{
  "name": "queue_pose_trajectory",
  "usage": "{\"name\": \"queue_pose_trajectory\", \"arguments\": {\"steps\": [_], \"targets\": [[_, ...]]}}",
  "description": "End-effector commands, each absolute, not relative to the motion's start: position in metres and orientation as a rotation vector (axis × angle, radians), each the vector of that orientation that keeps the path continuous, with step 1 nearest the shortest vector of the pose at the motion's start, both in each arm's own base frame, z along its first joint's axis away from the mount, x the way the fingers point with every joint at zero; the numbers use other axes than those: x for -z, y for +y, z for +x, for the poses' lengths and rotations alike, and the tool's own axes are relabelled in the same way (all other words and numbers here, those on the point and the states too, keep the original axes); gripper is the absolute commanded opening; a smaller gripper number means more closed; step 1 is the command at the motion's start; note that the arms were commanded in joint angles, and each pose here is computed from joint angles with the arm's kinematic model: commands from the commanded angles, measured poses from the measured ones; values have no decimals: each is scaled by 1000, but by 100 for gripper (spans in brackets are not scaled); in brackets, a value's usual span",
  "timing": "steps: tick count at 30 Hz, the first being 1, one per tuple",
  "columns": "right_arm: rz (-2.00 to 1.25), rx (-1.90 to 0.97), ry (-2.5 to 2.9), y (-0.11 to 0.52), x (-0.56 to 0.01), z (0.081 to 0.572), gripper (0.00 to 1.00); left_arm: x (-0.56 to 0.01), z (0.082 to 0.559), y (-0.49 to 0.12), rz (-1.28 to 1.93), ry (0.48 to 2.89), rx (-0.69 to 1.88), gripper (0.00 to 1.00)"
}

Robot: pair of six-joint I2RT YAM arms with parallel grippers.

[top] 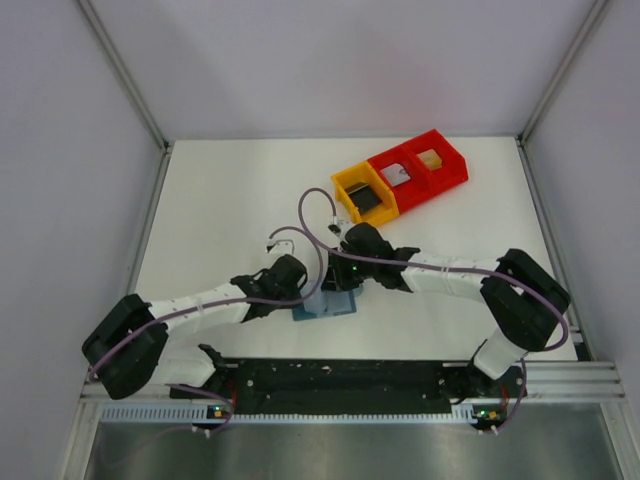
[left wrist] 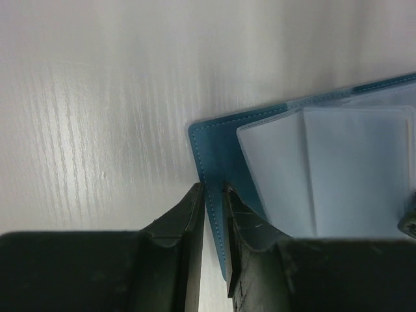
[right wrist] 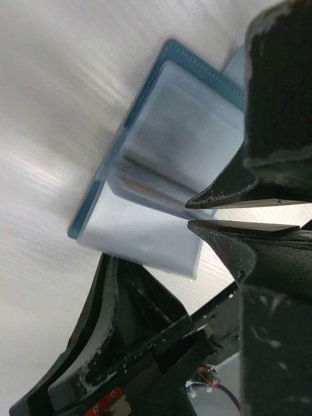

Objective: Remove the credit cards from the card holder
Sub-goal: Open the card holder at the center of the board.

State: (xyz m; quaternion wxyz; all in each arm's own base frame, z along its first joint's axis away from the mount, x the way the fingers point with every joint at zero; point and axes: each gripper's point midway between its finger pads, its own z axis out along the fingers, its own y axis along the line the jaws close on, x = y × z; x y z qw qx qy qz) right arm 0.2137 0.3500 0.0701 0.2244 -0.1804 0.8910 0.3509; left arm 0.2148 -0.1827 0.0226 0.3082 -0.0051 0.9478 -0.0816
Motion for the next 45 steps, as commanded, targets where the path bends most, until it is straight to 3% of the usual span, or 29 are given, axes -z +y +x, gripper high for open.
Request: {"name": "queue_pose_trajectory", "arguments": {"steps": [1, 12, 25, 45], "targets": [[-535, -1065, 2387, 375, -93, 212, 12, -41, 223, -198, -77, 2429, 351, 21], [-522, -998, 2412, 366, -82, 214, 12, -72, 225, -177, -152, 2339, 307, 26], [-534, -1075, 2379, 375, -91, 212, 15, -127, 220, -215, -149, 2218, 674, 35], [-551, -1079, 2390, 373, -84, 207, 17, -126, 258, -246, -168, 2187, 707, 37]]}}
